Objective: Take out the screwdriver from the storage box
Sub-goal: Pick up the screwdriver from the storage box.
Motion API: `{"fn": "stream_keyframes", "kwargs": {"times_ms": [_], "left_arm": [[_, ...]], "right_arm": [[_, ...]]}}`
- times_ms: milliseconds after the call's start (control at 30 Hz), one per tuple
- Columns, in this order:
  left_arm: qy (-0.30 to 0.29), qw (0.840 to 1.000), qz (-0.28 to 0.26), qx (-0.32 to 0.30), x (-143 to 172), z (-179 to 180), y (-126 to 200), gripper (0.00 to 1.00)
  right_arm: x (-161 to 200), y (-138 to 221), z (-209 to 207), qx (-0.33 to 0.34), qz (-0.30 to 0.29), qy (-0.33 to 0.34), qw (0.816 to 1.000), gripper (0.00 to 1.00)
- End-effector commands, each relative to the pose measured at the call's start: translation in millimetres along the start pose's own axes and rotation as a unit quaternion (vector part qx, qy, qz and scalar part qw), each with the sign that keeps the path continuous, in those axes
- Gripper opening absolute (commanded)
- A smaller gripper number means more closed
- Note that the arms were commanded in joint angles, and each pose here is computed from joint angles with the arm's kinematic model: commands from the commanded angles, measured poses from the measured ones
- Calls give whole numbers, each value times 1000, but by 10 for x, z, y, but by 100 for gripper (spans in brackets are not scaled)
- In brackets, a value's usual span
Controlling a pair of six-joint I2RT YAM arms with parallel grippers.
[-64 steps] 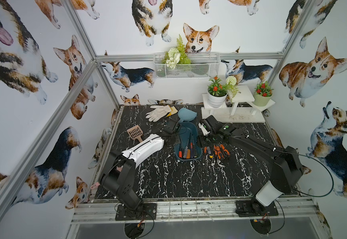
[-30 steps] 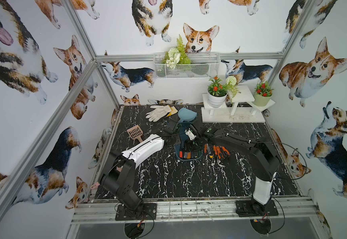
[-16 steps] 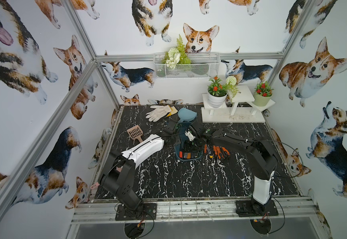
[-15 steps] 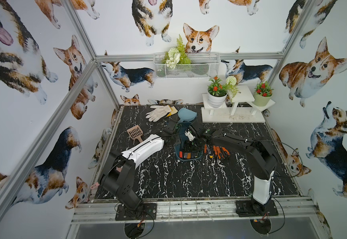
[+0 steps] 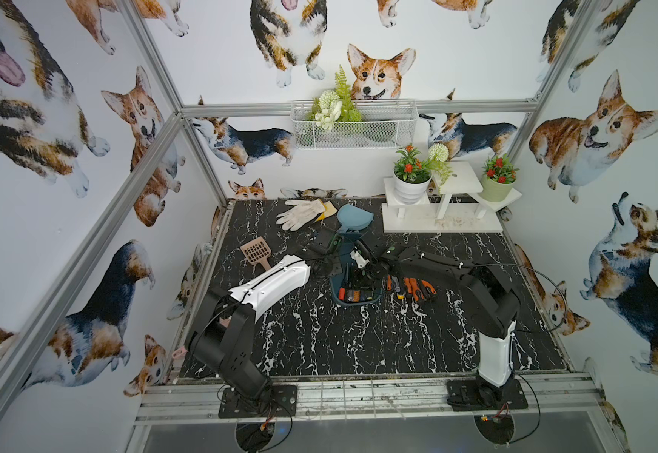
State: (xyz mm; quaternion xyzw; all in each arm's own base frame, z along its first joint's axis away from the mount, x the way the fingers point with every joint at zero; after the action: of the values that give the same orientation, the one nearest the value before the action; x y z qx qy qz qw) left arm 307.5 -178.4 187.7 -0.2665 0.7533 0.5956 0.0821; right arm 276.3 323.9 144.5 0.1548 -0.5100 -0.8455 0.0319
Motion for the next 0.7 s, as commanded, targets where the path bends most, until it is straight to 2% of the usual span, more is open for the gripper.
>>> {"fn": "stream_keyframes", "kwargs": {"times_ms": [0, 167, 467, 567, 667], "left_arm": [[10, 999, -18, 28, -65, -75, 48, 0], [10, 999, -17, 29, -63, -77, 47, 0], [10, 999, -19, 30, -64, -76, 61, 0], [10, 999, -19, 30, -65, -76, 61, 0], [9, 999, -18, 30, -62, -78, 61, 0]], "right_arm": [[41, -18, -133, 64, 0, -13, 998, 32], [26, -85, -145, 65, 8, -18, 998, 32], [-1, -144, -110, 46, 8, -21, 999, 41], [-9, -112, -71, 31, 4, -15, 999, 41], [-20, -79, -24, 5, -4, -7, 1000, 35]]}}
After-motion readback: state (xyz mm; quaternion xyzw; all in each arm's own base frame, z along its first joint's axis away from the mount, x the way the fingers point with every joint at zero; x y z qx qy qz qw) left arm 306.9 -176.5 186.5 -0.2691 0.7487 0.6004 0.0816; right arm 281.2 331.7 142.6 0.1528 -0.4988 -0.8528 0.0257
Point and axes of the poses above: each gripper's point midway between its finger pads, its own y axis back along the fingers, its own z axis along the line the jaws close on, x = y × z, the point moved 9 cm from there along y, back along the fingers, and after that the axes turned 4 degrees about y, right-handed, at the moved point
